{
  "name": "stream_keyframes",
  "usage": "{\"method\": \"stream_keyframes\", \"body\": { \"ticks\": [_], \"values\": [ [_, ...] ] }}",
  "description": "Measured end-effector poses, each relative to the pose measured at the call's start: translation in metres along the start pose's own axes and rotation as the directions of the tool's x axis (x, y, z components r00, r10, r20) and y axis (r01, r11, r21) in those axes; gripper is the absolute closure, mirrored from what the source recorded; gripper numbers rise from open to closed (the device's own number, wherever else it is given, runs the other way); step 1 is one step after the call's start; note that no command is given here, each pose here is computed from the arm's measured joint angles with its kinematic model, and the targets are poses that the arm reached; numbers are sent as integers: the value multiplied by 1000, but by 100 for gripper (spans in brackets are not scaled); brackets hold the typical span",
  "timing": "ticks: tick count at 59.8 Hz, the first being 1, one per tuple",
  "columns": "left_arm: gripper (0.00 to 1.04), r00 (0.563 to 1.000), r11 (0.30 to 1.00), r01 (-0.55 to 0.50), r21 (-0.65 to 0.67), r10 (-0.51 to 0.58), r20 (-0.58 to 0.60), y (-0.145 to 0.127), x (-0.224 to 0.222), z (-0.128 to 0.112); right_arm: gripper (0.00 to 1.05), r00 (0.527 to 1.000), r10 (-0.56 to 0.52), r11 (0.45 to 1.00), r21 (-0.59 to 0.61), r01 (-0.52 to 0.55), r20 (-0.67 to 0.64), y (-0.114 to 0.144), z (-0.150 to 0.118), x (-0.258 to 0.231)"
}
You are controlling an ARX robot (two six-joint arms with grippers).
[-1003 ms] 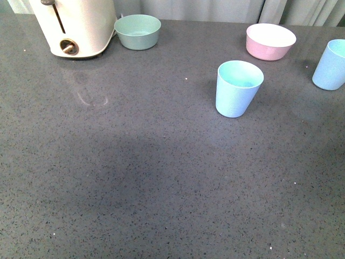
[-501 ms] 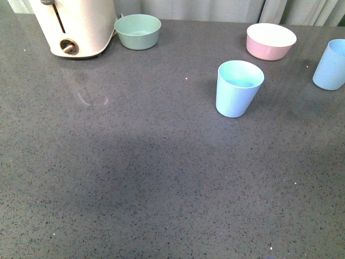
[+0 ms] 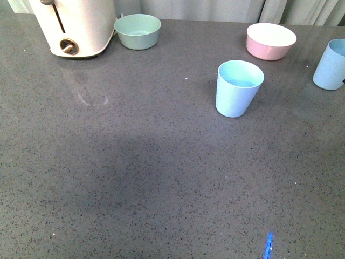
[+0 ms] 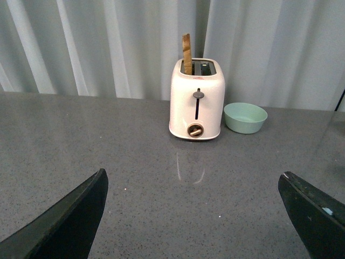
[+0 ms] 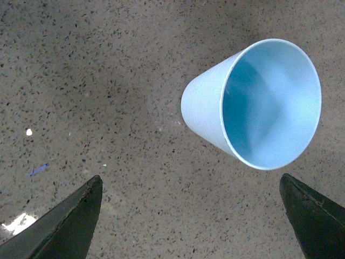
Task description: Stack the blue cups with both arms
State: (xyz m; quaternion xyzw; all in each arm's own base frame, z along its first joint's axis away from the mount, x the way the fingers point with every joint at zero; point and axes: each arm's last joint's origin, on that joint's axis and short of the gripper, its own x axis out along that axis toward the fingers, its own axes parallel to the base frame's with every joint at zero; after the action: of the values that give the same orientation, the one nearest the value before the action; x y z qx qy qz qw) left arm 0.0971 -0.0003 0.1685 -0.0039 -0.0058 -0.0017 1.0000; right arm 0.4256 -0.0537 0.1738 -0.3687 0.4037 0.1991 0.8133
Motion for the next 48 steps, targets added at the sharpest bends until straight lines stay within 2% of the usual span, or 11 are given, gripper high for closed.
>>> {"method": "stream_keyframes", "body": {
  "ticks": [15,32,35,48],
  "values": [
    [9,1000,1000,0,0,0,0,0,0,0,9,1000,7,999,35,-7,-3,-14,8,19],
    [9,1000,1000,0,0,0,0,0,0,0,9,1000,28,999,33,-28,-10,-12,13,33],
    [9,1000,1000,0,0,0,0,0,0,0,13,999,30,999,34,-30,-13,-11,14,35],
    [9,1000,1000,0,0,0,0,0,0,0,44,999,32,998,47,-31,-24,-10,13,39]
  ]
}}
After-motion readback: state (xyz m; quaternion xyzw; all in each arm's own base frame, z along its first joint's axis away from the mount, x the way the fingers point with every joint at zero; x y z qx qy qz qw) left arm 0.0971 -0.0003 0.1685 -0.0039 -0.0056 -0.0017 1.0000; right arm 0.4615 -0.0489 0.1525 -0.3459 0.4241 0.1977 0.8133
